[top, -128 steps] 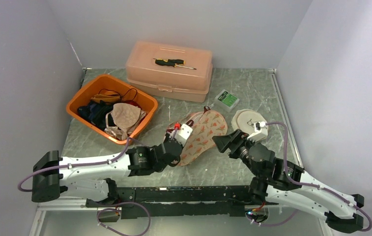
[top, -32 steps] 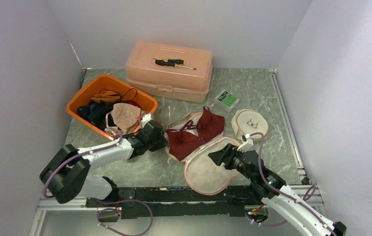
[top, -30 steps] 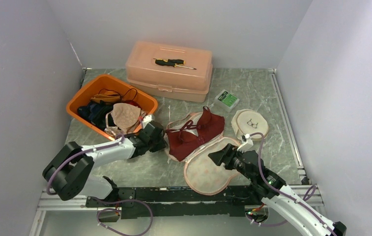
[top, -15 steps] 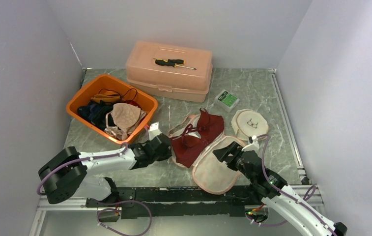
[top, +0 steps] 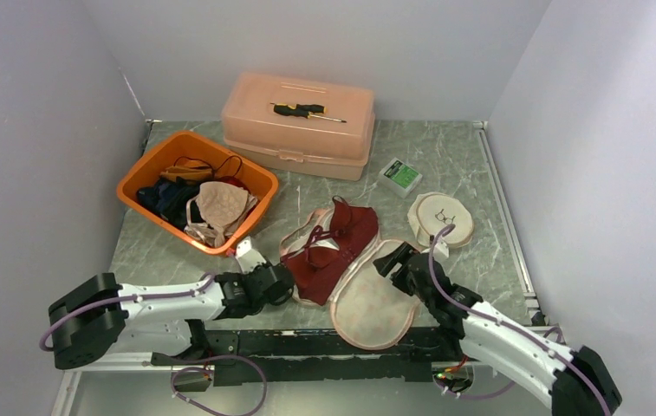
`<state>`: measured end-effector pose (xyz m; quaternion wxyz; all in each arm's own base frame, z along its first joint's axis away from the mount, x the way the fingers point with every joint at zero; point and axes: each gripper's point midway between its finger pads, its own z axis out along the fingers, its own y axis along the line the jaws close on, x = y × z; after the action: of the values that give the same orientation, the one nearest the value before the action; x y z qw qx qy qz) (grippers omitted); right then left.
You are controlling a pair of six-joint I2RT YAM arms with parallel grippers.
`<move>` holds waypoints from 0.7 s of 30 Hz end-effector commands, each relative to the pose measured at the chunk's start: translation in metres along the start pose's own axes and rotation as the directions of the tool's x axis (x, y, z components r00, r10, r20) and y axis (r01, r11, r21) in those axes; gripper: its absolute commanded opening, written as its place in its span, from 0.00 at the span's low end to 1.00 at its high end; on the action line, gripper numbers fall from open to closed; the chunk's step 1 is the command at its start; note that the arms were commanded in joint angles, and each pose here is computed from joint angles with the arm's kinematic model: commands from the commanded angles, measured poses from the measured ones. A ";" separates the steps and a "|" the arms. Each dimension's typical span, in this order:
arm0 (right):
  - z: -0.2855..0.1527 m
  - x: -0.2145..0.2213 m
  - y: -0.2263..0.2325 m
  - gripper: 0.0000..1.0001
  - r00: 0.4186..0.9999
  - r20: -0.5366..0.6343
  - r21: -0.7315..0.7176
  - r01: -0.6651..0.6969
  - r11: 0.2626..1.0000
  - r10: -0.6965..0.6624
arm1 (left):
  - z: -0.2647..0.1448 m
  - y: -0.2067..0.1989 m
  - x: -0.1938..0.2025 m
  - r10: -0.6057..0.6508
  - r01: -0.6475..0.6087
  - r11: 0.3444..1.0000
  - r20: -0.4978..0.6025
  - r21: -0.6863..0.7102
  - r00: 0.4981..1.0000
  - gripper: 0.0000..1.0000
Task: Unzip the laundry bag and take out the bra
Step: Adjust the laundry bag at the center of the board.
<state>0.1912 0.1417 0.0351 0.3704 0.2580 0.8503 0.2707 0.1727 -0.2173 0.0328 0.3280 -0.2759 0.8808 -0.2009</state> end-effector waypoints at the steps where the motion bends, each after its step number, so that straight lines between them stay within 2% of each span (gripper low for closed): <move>1: 0.016 -0.010 0.032 0.73 1.000 -0.003 -0.103 -0.021 0.994 0.021 | -0.002 0.017 -0.012 -0.096 0.098 0.995 0.076 -0.031 0.992 0.03; 5: 0.025 -0.006 0.041 0.69 0.999 -0.046 -0.136 -0.010 0.991 0.004 | -0.005 0.019 -0.011 -0.094 0.097 0.995 0.066 -0.035 0.993 0.03; 11: 0.037 -0.011 0.056 0.69 0.997 -0.057 -0.167 0.038 0.985 -0.048 | -0.004 0.008 -0.001 -0.109 0.109 0.994 0.033 0.020 0.993 0.03; 16: 0.048 -0.008 0.067 0.70 0.985 -0.145 -0.196 0.064 0.978 -0.094 | -0.001 -0.005 0.006 -0.094 0.093 0.995 0.017 0.044 0.995 0.03; 21: 0.052 -0.008 0.074 0.70 0.977 -0.168 -0.227 0.091 0.970 -0.131 | 0.001 -0.017 0.011 -0.079 0.079 0.994 0.002 0.075 0.997 0.03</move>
<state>0.2465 0.1888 0.0381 0.3226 0.1896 0.8663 0.3309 0.1678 -0.2172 0.0248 0.3300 -0.3083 0.8658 -0.2154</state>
